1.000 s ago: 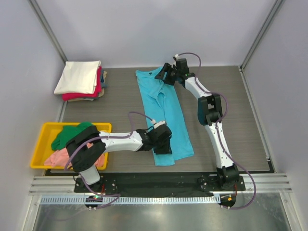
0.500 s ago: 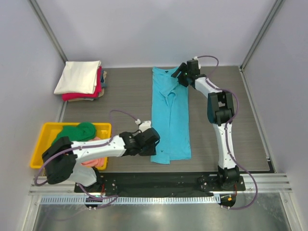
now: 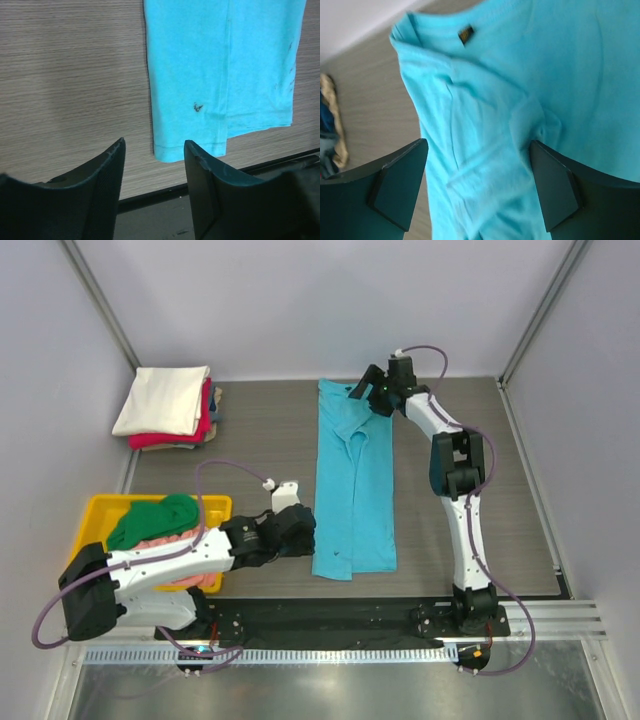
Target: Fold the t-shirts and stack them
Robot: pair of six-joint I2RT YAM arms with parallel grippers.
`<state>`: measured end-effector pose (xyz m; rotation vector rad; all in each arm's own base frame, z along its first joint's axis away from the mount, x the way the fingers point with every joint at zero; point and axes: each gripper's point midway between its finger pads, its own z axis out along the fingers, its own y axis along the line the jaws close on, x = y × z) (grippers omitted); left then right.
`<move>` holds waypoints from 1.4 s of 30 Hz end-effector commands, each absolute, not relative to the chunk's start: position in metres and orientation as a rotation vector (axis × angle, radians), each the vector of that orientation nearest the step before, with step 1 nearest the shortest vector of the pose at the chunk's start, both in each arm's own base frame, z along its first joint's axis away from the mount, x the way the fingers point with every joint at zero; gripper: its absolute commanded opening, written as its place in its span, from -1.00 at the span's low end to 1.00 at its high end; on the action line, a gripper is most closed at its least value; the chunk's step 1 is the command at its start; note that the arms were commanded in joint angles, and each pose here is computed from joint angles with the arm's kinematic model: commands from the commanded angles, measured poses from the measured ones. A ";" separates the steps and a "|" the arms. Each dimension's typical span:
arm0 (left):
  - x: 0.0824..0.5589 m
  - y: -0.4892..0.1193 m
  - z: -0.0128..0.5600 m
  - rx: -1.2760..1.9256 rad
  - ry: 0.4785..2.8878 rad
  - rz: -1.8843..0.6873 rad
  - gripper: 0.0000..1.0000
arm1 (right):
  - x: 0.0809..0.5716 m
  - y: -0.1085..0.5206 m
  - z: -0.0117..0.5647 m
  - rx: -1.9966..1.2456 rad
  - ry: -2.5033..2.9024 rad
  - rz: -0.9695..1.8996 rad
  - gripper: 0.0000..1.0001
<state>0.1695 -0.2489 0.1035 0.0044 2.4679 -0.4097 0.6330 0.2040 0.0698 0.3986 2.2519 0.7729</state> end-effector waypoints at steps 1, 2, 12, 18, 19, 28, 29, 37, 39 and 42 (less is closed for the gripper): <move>0.170 -0.253 0.102 0.000 2.423 -0.480 0.12 | 0.602 0.189 0.150 0.246 2.197 0.646 0.78; 0.169 -0.255 0.101 0.002 2.420 -0.506 0.18 | 0.590 0.178 0.191 0.245 2.140 0.601 0.79; 0.151 -0.262 0.075 0.043 2.437 -0.667 0.35 | 0.353 0.091 0.129 0.551 2.342 0.329 0.79; 0.143 -0.266 0.063 0.051 2.443 -0.743 0.36 | 0.240 0.102 0.065 0.619 2.472 0.501 0.78; 0.142 -0.267 0.062 0.052 2.443 -0.756 0.36 | 0.224 0.101 0.058 0.627 2.471 0.519 0.77; 0.138 -0.282 0.047 0.031 2.479 -0.824 0.34 | 0.157 0.126 0.028 0.662 2.557 0.687 0.67; 0.138 -0.283 0.046 0.027 2.482 -0.822 0.33 | 0.156 0.129 0.028 0.663 2.551 0.704 0.61; 0.133 -0.278 0.042 -0.012 2.503 -0.829 0.31 | 0.133 0.147 0.015 0.612 2.614 0.718 0.26; 0.132 -0.276 0.037 -0.022 2.513 -0.822 0.29 | 0.133 0.144 0.010 0.626 2.613 0.693 0.11; 0.131 -0.279 0.034 -0.019 2.519 -0.830 0.21 | 0.132 0.144 0.001 0.636 2.623 0.690 -0.10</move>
